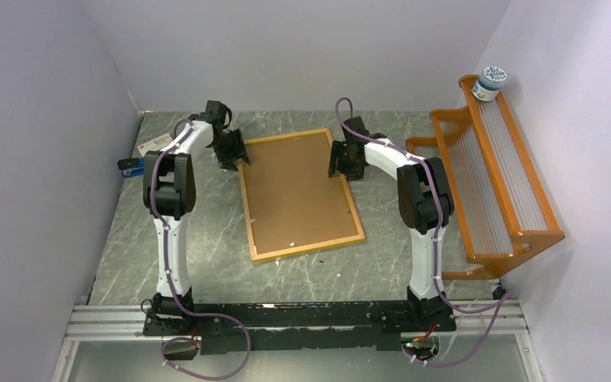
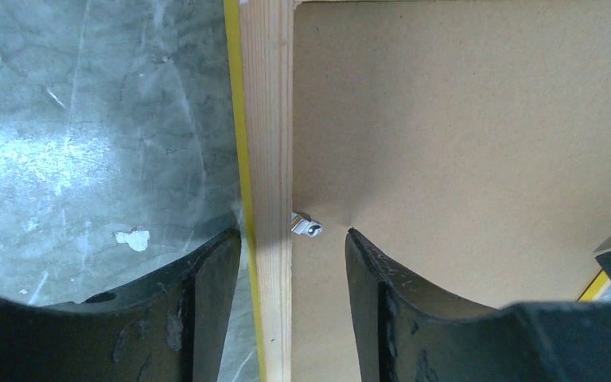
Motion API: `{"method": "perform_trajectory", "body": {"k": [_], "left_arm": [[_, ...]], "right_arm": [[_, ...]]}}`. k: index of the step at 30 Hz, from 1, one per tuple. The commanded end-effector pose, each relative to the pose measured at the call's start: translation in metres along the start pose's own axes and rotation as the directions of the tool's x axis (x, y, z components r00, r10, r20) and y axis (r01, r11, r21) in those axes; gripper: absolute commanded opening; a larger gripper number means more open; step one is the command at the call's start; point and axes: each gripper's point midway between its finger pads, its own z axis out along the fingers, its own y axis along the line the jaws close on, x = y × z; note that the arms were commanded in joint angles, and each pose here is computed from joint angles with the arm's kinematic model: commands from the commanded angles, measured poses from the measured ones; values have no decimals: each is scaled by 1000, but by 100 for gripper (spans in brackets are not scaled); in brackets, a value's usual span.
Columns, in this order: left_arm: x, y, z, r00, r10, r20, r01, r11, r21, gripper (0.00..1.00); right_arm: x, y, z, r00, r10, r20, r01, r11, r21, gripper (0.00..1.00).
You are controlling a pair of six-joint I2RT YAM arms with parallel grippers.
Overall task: Put the photo into the frame
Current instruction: Install the photo frame at the center of the board, then adjust the photo frame at the center of the board.
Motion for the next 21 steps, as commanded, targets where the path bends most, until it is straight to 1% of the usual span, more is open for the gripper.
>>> {"method": "perform_trajectory", "body": {"k": [1, 4, 14, 18, 21], "left_arm": [[-13, 0, -8, 997, -51, 56, 52, 998, -18, 59], [-16, -5, -8, 997, -39, 62, 39, 999, 8, 61], [-4, -39, -8, 1000, -5, 0, 5, 975, 224, 62], [6, -38, -4, 998, -5, -65, 20, 972, 233, 60], [11, -42, 1, 996, -20, -81, 42, 963, 267, 56]], "right_arm": [[-7, -6, 1, 1000, -6, 10, 5, 1000, 13, 65], [-2, -1, -2, 1000, -2, -4, 2, 1000, -21, 66], [29, 30, -32, 996, 24, -91, -45, 970, -239, 66], [51, 36, -44, 989, 67, -131, -103, 950, -294, 66], [69, 40, -56, 985, 77, -152, -123, 938, -324, 66]]}}
